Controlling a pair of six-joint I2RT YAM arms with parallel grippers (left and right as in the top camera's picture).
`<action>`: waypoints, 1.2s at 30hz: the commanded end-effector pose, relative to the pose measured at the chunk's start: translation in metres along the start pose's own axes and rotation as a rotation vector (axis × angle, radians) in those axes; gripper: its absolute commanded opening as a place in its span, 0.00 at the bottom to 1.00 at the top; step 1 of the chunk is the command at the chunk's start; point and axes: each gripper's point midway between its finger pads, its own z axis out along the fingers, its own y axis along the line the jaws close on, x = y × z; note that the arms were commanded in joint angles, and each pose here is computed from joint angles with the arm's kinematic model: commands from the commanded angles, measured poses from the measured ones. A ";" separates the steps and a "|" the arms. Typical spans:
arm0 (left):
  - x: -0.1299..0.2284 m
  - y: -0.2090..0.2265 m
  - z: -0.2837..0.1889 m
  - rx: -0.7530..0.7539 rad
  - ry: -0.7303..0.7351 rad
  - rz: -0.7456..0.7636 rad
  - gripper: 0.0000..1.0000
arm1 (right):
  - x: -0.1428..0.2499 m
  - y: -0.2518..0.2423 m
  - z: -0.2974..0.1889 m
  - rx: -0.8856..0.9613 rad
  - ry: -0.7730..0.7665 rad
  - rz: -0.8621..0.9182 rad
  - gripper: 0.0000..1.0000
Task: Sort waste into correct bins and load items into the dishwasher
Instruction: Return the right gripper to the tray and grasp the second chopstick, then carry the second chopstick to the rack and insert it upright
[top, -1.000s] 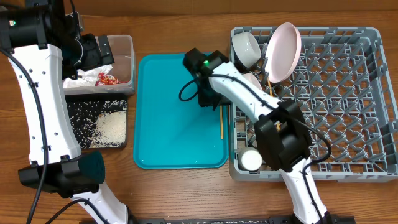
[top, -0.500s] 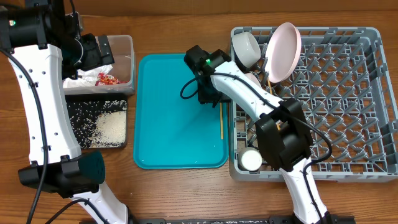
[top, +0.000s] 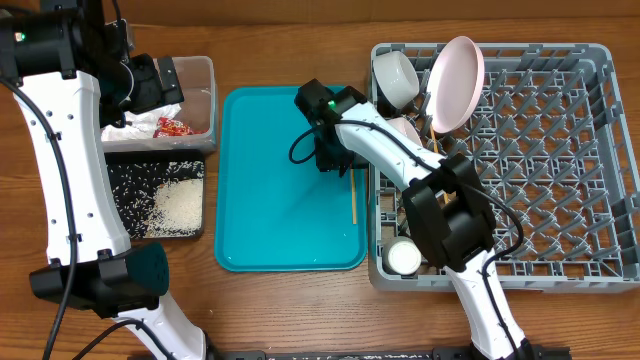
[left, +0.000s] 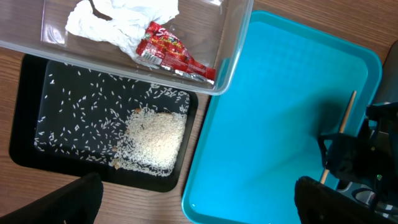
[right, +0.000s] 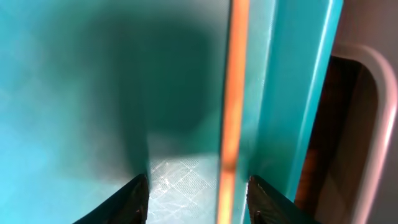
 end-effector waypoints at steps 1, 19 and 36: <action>-0.001 -0.001 -0.004 0.005 -0.012 0.013 1.00 | 0.014 -0.003 0.015 0.014 0.044 -0.015 0.53; -0.001 -0.001 -0.004 0.005 -0.012 0.013 1.00 | 0.032 0.031 -0.025 -0.143 0.127 -0.130 0.04; -0.001 -0.001 -0.004 0.005 -0.012 0.013 1.00 | 0.013 -0.060 -0.282 -0.216 -0.277 -0.037 0.04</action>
